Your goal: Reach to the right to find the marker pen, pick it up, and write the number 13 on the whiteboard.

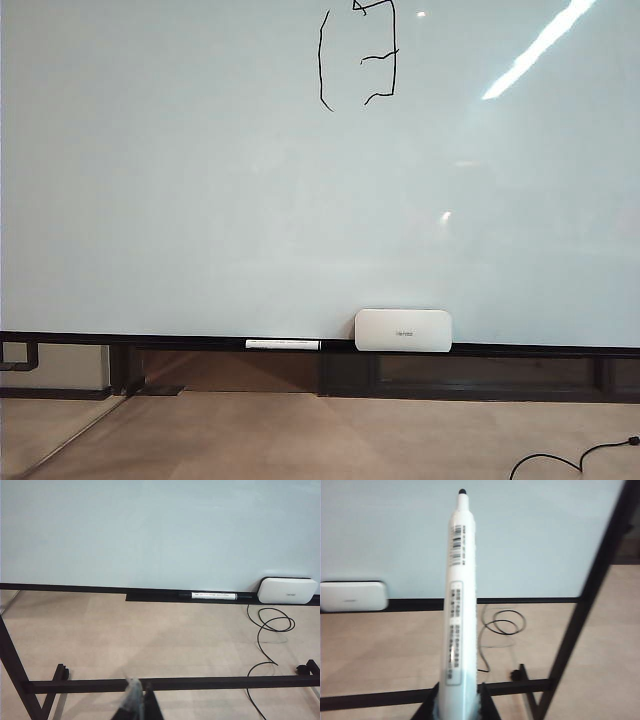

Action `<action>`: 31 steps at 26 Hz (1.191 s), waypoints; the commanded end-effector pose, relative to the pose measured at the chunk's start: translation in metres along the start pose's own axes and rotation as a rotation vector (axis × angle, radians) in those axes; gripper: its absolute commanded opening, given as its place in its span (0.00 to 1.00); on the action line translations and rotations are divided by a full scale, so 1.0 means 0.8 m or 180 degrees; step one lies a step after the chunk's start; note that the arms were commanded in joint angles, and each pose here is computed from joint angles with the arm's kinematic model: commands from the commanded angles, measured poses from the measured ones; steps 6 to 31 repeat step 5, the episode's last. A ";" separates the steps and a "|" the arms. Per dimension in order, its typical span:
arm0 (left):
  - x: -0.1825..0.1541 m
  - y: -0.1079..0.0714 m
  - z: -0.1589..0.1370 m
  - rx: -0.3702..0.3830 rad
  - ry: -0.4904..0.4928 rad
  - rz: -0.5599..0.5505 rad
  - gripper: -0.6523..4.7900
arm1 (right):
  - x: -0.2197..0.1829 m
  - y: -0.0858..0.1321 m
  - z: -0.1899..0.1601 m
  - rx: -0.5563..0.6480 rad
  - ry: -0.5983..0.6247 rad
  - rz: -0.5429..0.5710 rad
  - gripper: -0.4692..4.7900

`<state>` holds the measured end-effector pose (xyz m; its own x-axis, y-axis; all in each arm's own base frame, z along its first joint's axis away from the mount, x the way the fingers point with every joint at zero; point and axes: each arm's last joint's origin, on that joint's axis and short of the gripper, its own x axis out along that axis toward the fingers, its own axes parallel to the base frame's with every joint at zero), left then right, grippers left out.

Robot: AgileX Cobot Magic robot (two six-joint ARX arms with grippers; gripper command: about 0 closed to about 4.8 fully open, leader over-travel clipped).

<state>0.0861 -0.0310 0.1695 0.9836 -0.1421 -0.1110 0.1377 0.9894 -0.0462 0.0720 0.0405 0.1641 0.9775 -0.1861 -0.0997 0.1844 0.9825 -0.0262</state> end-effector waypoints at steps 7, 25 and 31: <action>0.000 0.000 0.002 -0.0005 -0.0024 0.0000 0.11 | -0.001 0.001 0.002 0.0040 -0.0020 0.0030 0.08; 0.000 0.000 0.002 -0.0005 -0.0024 0.0000 0.11 | -0.001 0.001 0.002 0.0040 -0.0020 0.0030 0.08; 0.000 0.000 0.002 -0.0005 -0.0024 0.0000 0.11 | -0.001 0.001 0.002 0.0040 -0.0020 0.0030 0.08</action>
